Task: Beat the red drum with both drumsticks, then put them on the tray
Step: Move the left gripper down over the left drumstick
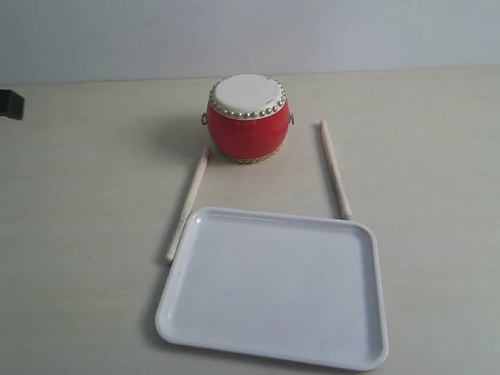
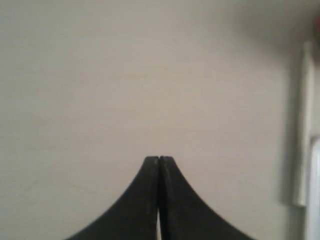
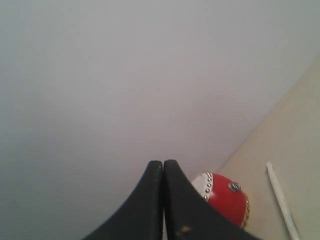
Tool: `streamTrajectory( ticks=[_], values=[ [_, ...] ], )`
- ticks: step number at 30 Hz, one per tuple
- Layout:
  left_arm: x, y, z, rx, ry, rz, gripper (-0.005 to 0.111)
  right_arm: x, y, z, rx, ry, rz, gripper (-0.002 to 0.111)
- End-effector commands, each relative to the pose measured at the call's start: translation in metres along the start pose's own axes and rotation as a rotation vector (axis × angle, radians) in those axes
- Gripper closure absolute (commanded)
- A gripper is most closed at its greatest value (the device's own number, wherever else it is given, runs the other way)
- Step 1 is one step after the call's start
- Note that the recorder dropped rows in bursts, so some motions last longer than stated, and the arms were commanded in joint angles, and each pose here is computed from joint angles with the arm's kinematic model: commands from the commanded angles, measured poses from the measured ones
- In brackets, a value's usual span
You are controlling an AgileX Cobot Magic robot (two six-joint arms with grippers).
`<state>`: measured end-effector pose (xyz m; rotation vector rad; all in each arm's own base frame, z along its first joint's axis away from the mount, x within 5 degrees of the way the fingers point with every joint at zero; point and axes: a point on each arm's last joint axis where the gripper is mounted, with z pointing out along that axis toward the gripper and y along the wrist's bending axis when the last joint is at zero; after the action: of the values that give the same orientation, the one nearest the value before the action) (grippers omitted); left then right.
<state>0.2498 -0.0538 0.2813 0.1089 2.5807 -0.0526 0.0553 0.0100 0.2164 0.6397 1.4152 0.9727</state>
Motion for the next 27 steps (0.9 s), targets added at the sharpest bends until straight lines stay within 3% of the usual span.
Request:
streamTrajectory(
  ticks=[1, 8, 19, 27],
  values=[
    [-0.008, -0.025, 0.015, 0.208, 0.206, 0.040, 0.107, 0.009, -0.005, -0.001, 0.048, 0.097, -0.026, 0.108],
    [-0.031, -0.053, 0.049, 0.271, 0.496, 0.089, 0.107, 0.016, -0.009, -0.002, 0.091, 0.180, -0.048, 0.108],
    [-0.071, -0.121, 0.109, 0.299, 0.485, 0.208, 0.107, 0.016, -0.009, -0.002, 0.084, 0.184, -0.131, 0.108],
    [-0.066, -0.129, 0.153, 0.265, 0.575, 0.118, 0.107, 0.017, -0.009, -0.003, 0.087, 0.190, -0.131, 0.108]
  ],
)
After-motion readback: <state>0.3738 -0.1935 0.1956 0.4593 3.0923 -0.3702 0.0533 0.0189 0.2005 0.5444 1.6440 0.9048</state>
